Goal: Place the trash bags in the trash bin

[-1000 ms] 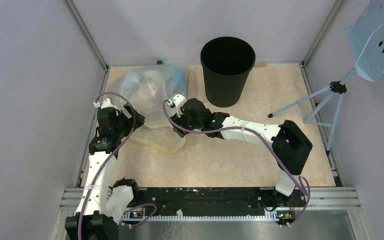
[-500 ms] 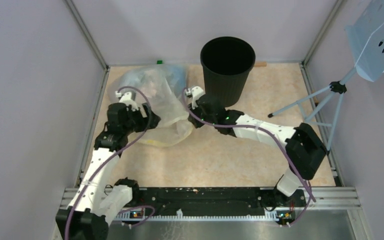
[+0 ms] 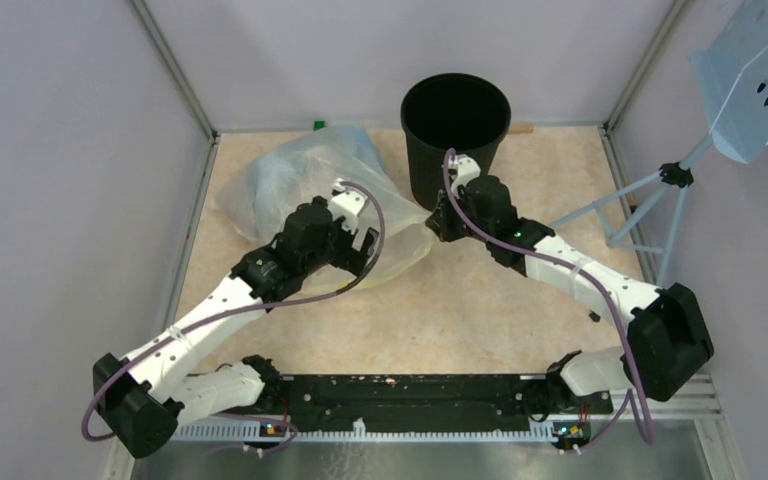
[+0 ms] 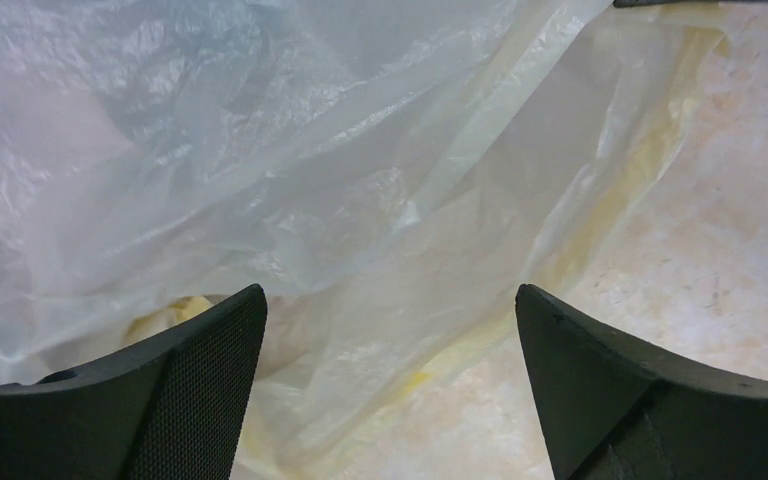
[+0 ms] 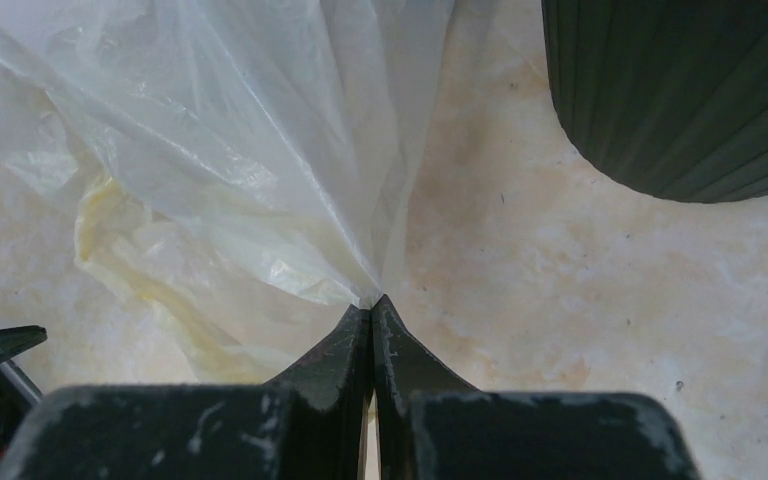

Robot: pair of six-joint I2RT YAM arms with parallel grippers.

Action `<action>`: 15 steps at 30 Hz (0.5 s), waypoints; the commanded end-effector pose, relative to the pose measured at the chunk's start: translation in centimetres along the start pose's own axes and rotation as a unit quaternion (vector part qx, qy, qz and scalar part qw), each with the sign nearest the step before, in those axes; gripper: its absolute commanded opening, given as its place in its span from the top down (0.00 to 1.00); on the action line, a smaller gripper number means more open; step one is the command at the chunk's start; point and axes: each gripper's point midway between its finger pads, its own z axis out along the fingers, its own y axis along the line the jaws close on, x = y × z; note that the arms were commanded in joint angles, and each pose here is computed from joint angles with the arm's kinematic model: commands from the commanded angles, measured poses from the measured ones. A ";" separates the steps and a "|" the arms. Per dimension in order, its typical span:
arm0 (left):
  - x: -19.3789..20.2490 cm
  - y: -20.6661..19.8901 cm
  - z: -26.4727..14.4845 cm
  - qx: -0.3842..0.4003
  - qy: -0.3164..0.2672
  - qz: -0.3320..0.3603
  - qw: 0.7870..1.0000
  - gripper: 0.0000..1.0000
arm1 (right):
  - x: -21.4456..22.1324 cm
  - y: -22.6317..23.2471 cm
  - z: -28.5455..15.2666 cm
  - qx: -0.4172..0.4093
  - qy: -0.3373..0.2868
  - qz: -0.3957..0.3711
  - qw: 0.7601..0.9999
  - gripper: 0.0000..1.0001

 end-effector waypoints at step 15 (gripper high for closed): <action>-0.3 1.1 5.0 -0.099 0.014 0.248 0.963 0.04 | -2.2 0.8 -1.7 -0.049 -0.032 0.039 0.998 1.00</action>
